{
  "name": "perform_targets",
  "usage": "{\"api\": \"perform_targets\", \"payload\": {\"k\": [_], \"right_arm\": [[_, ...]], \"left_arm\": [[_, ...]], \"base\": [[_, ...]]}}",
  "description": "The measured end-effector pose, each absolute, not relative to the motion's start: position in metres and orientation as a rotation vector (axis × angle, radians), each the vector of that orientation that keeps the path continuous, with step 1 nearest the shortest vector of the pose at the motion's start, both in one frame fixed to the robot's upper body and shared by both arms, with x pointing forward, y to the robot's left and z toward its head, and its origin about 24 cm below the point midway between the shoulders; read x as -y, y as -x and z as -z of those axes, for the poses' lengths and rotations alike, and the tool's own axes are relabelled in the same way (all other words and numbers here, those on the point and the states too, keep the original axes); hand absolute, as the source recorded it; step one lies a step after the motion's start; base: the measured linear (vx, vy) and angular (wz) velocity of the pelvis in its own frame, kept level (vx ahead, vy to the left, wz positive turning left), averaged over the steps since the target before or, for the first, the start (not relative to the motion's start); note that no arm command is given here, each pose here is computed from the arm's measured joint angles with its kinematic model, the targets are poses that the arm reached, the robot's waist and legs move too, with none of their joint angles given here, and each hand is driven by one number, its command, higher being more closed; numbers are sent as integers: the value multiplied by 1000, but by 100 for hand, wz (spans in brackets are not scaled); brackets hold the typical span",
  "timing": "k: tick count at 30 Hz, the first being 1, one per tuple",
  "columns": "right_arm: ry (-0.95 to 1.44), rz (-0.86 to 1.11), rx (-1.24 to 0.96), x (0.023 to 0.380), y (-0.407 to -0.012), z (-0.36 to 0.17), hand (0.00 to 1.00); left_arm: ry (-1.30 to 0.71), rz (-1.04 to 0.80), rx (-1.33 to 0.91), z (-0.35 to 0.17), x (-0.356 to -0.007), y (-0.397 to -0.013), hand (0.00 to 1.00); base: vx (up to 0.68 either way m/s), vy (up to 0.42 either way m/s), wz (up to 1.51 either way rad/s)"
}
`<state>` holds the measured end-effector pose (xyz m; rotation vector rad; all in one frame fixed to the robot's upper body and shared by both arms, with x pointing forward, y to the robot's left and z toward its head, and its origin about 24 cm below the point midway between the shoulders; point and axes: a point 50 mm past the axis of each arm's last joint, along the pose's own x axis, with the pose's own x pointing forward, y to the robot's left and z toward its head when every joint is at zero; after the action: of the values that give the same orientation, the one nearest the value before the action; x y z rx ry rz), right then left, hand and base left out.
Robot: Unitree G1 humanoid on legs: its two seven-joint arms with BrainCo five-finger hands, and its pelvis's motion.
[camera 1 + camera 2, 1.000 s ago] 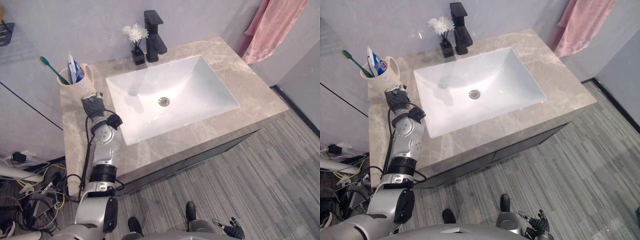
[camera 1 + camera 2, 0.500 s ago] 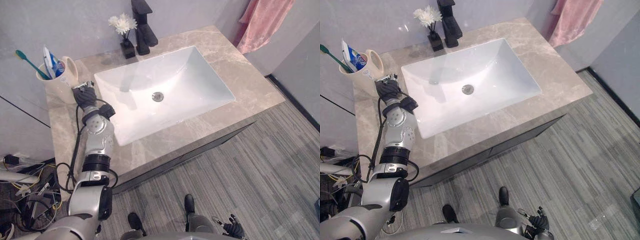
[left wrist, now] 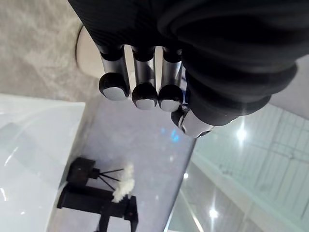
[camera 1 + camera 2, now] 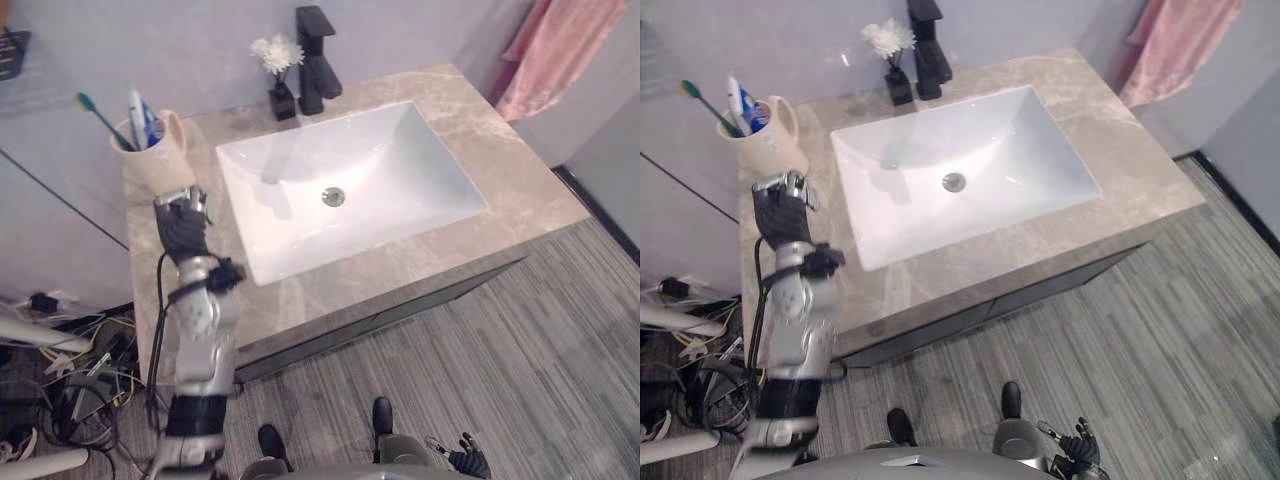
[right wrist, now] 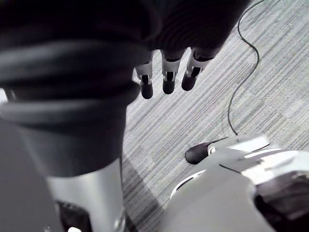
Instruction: Organize washtable
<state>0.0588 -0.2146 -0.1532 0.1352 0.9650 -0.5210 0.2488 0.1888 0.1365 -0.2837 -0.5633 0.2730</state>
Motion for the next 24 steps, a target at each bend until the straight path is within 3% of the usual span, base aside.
{"api": "perform_targets", "payload": {"k": [3,8,14,19,24], "right_arm": [[-136,543,-1019,218,-44,157,0],[-124,551,-1048,222,-36,159,0],[-124,566,-1090,223,-26,162,0],[-120,556,-1085,222,-28,161,0],[-124,522,-1075,216,-39,162,0]], "left_arm": [[276,-211,635,-144,-190,-228,100],[232,-284,636,-135,-209,-208,100],[108,-643,543,-109,-254,-178,100],[29,-977,207,-40,-303,-153,100],[29,-1048,-274,48,-305,-115,100]], "base": [[12,11,28],[-11,-2,19],[-38,-14,31],[-28,-8,30],[-25,-6,16]]}}
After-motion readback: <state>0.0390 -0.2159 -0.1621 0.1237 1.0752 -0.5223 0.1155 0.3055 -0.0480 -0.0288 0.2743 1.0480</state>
